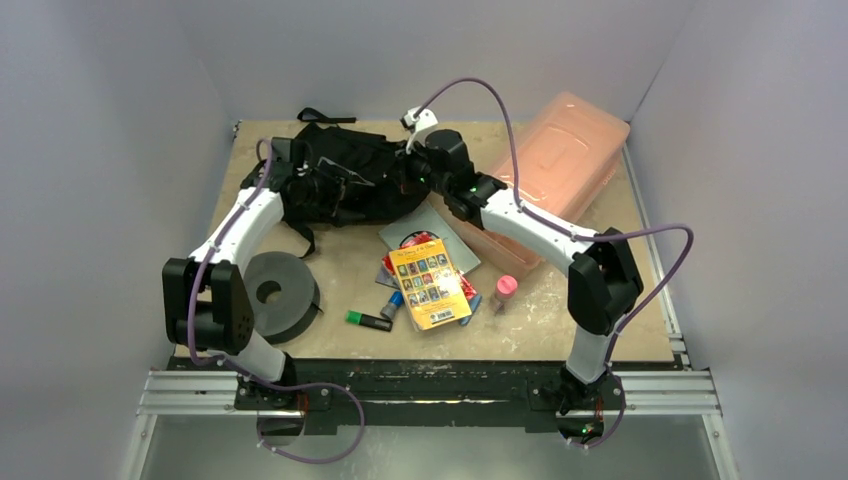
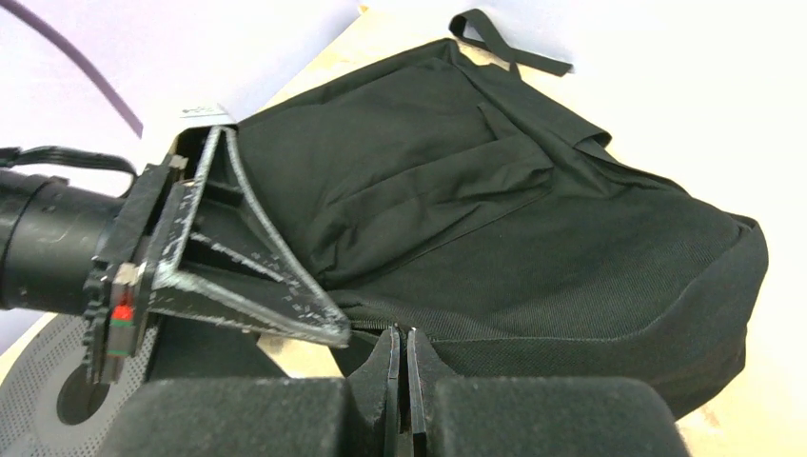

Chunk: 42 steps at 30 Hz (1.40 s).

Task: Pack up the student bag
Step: Unzip the student bag at the center of the board.

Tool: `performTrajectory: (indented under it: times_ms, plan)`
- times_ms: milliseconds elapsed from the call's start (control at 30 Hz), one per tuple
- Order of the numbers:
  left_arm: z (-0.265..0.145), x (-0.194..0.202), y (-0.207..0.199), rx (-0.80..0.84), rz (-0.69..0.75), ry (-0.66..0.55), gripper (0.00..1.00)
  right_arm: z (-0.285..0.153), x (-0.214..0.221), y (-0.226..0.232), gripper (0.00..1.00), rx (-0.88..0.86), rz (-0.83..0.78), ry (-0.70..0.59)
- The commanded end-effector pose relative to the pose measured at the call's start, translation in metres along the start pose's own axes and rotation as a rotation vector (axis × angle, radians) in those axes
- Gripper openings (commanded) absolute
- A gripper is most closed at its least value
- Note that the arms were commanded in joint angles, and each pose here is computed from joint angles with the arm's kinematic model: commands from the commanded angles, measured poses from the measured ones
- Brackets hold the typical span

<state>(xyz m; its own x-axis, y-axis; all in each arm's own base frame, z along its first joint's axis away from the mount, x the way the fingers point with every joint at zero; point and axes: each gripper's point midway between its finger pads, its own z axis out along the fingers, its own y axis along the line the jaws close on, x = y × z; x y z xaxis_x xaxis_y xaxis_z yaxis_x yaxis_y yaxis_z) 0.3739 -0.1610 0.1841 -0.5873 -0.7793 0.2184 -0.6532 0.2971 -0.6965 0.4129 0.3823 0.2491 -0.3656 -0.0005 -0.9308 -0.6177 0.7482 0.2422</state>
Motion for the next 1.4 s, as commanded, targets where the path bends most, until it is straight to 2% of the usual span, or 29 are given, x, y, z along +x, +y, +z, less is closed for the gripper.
performTrajectory:
  times_ms: [0, 167, 267, 300, 467, 567, 667, 767, 967, 1100, 1200, 1333, 1367]
  plan:
    - [-0.007, 0.006, -0.028, 0.089, -0.031, 0.016, 0.7, -0.019, -0.052, 0.027, 0.0, -0.053, -0.054, -0.155]
    - [0.001, -0.001, -0.021, 0.074, -0.059, -0.012, 0.7, -0.021, -0.041, 0.038, 0.0, -0.076, -0.066, -0.148]
    - [0.008, -0.009, -0.018, 0.059, -0.061, -0.021, 0.64, -0.023, -0.035, 0.041, 0.0, -0.07, -0.073, -0.138]
    - [0.009, -0.012, -0.017, 0.054, -0.052, -0.025, 0.58, -0.025, -0.034, 0.041, 0.0, -0.068, -0.073, -0.139]
    - [0.009, -0.028, -0.006, 0.026, 0.047, -0.089, 0.14, -0.031, -0.028, 0.026, 0.0, 0.003, -0.121, -0.124]
    - [0.006, -0.039, 0.001, 0.009, 0.13, -0.121, 0.0, -0.036, -0.027, 0.022, 0.0, 0.019, -0.138, -0.125]
    - [-0.004, -0.05, 0.007, -0.013, 0.208, -0.164, 0.0, -0.038, -0.027, 0.014, 0.0, 0.057, -0.163, -0.134]
    - [-0.024, -0.062, 0.012, -0.035, 0.295, -0.234, 0.0, -0.041, -0.027, -0.007, 0.0, 0.171, -0.174, -0.127]
    - [-0.071, -0.071, 0.017, -0.053, 0.49, -0.37, 0.0, -0.046, -0.019, -0.061, 0.0, 0.409, -0.277, -0.086]
    - [-0.089, -0.073, 0.026, -0.067, 0.588, -0.438, 0.0, -0.046, -0.016, -0.096, 0.0, 0.498, -0.287, -0.067]
    - [-0.09, -0.066, 0.027, -0.038, 0.628, -0.421, 0.0, -0.041, -0.023, -0.1, 0.0, 0.503, -0.29, -0.079]
    - [-0.083, -0.051, 0.027, -0.006, 0.663, -0.325, 0.0, -0.033, -0.03, -0.089, 0.0, 0.452, -0.272, -0.093]
    - [-0.083, -0.05, 0.027, -0.008, 0.685, -0.31, 0.03, -0.032, -0.03, -0.086, 0.0, 0.433, -0.264, -0.096]
